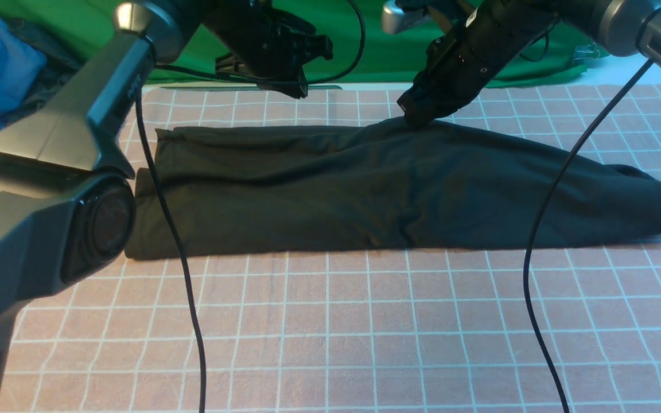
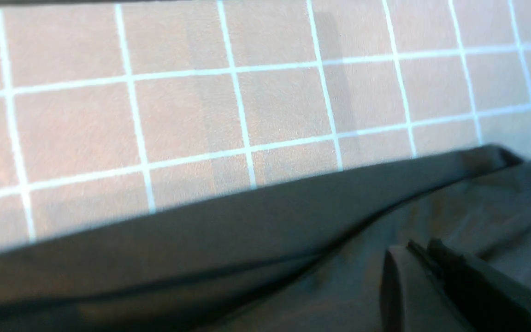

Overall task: Fold a long-sleeved shirt over a pink coffee tablecloth.
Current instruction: 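Fold the black garment in half by bringing its near edge over to the far edge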

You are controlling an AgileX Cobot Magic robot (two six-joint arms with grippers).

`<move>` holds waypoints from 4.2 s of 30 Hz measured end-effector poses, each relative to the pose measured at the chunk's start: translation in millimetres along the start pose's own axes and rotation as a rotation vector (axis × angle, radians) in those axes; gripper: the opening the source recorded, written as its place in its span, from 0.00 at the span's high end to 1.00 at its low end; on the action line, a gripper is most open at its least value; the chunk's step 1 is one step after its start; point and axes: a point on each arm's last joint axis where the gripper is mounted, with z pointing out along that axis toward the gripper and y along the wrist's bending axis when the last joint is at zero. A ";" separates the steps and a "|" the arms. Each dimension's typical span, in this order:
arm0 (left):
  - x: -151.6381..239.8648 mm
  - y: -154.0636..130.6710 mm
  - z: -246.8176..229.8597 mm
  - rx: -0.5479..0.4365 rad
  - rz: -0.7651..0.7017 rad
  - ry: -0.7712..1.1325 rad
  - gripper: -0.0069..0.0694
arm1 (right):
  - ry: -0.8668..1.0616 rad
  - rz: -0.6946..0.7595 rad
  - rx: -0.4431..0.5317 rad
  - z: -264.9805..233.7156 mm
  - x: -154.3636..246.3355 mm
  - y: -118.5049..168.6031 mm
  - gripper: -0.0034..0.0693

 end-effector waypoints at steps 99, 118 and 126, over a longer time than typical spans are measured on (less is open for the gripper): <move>58.9 50.1 -63.7 -0.255 -0.071 0.249 0.89 | 0.031 0.266 0.187 -167.3 90.1 -24.0 0.90; 42.8 124.5 -30.7 -0.425 -0.007 -0.094 0.59 | 0.007 0.262 0.200 -156.8 105.4 -21.0 0.90; 55.3 133.5 1.7 -0.416 0.000 -0.052 0.23 | -0.020 0.264 0.204 -156.7 103.2 -21.7 0.90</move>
